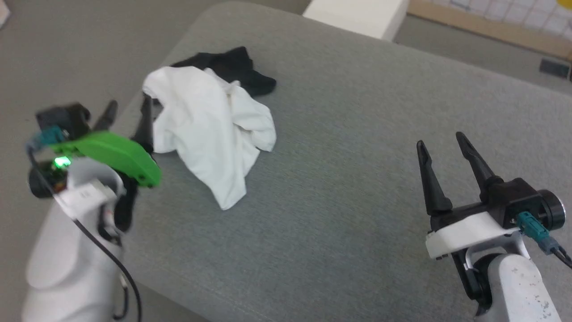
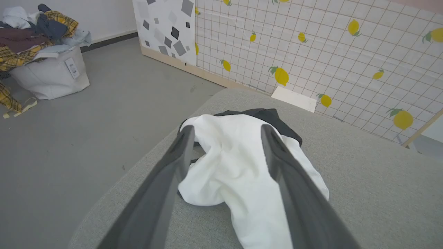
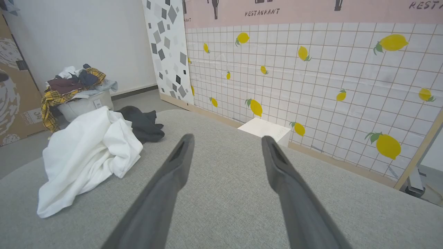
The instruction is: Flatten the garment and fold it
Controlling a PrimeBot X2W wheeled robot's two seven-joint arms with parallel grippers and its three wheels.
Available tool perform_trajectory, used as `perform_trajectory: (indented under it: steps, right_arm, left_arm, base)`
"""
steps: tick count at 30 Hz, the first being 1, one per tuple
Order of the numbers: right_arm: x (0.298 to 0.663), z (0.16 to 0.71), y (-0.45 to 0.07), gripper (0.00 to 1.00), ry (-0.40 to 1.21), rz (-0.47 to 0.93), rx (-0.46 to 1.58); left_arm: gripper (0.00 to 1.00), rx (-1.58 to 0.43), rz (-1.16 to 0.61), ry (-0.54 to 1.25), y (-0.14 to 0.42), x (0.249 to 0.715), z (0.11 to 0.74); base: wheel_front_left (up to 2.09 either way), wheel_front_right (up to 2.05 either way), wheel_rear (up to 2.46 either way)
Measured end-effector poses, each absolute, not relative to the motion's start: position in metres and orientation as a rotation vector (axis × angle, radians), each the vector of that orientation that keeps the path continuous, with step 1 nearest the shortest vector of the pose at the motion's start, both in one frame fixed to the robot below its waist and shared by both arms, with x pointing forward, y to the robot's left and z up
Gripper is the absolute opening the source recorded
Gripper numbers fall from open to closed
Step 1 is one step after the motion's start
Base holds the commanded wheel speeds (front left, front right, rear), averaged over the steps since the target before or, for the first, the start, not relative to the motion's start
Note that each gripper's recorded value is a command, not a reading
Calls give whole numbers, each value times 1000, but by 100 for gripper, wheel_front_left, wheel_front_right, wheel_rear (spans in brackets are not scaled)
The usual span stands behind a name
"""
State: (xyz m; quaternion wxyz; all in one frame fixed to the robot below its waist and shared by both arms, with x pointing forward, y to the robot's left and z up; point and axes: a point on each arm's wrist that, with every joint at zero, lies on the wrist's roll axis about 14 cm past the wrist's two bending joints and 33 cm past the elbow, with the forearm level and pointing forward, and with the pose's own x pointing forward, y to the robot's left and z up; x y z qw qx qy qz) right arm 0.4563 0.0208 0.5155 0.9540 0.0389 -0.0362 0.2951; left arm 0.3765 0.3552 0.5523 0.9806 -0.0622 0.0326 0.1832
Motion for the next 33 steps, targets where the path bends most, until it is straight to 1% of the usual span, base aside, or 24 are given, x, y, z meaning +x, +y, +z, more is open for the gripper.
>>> perform_trajectory:
  steps: [9, 13, 16, 20, 25, 26, 27, 28, 31, 32, 33]
  right_arm:
    - [484, 481, -33, 100, -31, 450, 103]
    - [489, 460, -61, 100, 4, 379, 107]
    - [489, 443, -81, 100, 38, 326, 106]
    - [486, 420, -101, 100, 90, 275, 104]
    - [483, 401, -121, 100, 135, 225, 97]
    - [482, 400, -125, 100, 139, 217, 94]
    - [480, 398, -129, 100, 145, 206, 93]
    - [478, 398, -132, 100, 149, 196, 93]
    - [475, 404, -140, 100, 136, 177, 86]
    - [468, 411, -146, 100, 131, 156, 93]
    - [464, 412, -149, 100, 134, 147, 101]
  left_arm:
    - [100, -272, 333, 295, 370, 455, 525]
    - [100, -316, 351, 456, 362, 475, 486]
    - [100, -364, 360, 608, 348, 480, 448]
    - [100, -409, 381, 848, 323, 467, 386]
    - [100, -426, 414, 983, 315, 462, 358]
    - [60, -424, 417, 995, 315, 462, 356]
    - [24, -414, 415, 1009, 314, 462, 355]
    - [0, -400, 412, 1010, 315, 461, 357]
    - [0, -329, 410, 942, 321, 462, 367]
    - [0, -160, 422, 690, 337, 480, 400]
    - [0, -102, 422, 587, 344, 488, 418]
  base:
    - [0, 0, 0]
    - [0, 0, 0]
    - [0, 0, 0]
    - [0, 0, 0]
    - [0, 0, 0]
    - [0, 0, 0]
    - [0, 0, 0]
    - [0, 0, 0]
    - [0, 0, 0]
    - [0, 0, 0]
    - [0, 0, 0]
